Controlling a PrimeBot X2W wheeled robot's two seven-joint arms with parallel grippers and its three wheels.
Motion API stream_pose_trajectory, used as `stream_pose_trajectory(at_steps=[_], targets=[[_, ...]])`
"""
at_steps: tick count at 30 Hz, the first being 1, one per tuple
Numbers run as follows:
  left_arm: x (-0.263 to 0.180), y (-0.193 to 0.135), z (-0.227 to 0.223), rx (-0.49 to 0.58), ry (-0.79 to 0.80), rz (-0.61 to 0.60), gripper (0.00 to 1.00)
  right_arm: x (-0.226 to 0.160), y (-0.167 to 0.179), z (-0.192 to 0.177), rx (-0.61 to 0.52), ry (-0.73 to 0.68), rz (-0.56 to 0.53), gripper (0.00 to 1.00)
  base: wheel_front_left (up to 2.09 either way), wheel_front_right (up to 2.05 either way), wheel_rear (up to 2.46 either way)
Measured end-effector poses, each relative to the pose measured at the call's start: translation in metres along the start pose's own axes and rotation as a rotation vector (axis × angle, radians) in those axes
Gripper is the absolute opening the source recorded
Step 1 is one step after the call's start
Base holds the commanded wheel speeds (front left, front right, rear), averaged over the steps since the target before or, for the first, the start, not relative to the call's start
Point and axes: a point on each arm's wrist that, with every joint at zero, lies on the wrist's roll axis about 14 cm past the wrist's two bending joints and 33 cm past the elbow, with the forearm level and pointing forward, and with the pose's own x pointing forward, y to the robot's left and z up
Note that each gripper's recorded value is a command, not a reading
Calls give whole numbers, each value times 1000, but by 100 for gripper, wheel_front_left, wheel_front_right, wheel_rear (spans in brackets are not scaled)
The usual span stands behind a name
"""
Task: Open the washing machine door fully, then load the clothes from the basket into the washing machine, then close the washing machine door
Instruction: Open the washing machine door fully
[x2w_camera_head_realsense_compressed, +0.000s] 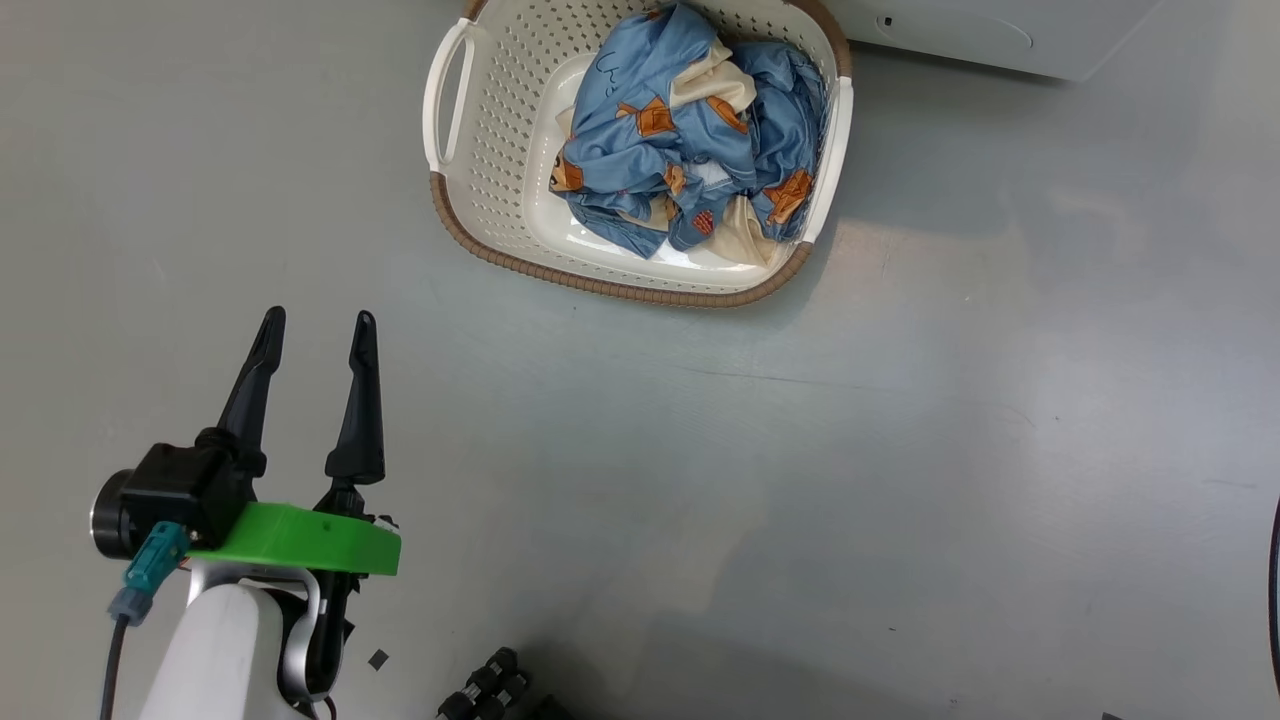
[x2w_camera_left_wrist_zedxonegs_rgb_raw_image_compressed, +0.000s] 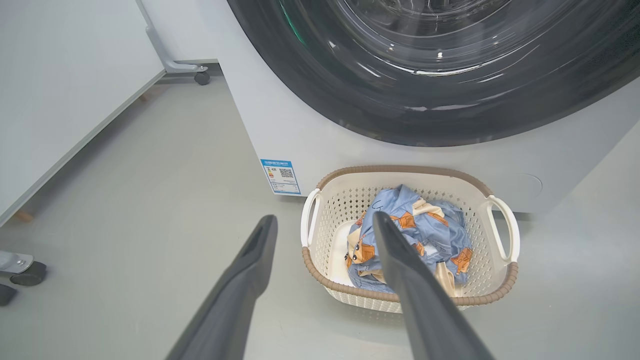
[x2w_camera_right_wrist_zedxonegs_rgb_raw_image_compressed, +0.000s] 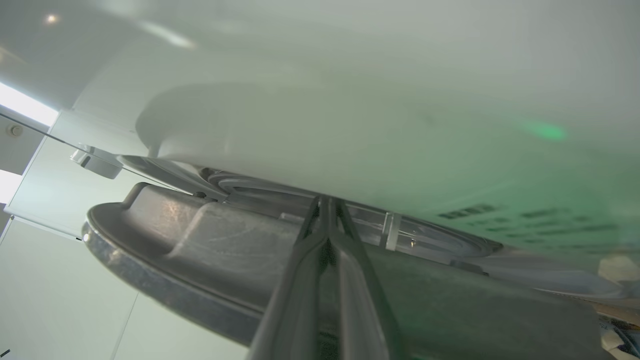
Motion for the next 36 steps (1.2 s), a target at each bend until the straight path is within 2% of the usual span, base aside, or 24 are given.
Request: stream_pose_trajectory(at_steps=[17, 36], targets=[[2, -3, 0, -4, -1, -8, 100, -2, 3, -8, 7, 54, 4, 0, 0, 0, 0], [3, -8, 3, -12, -15, -24, 100, -2, 23, -31, -5, 156, 40, 0, 0, 0, 0]])
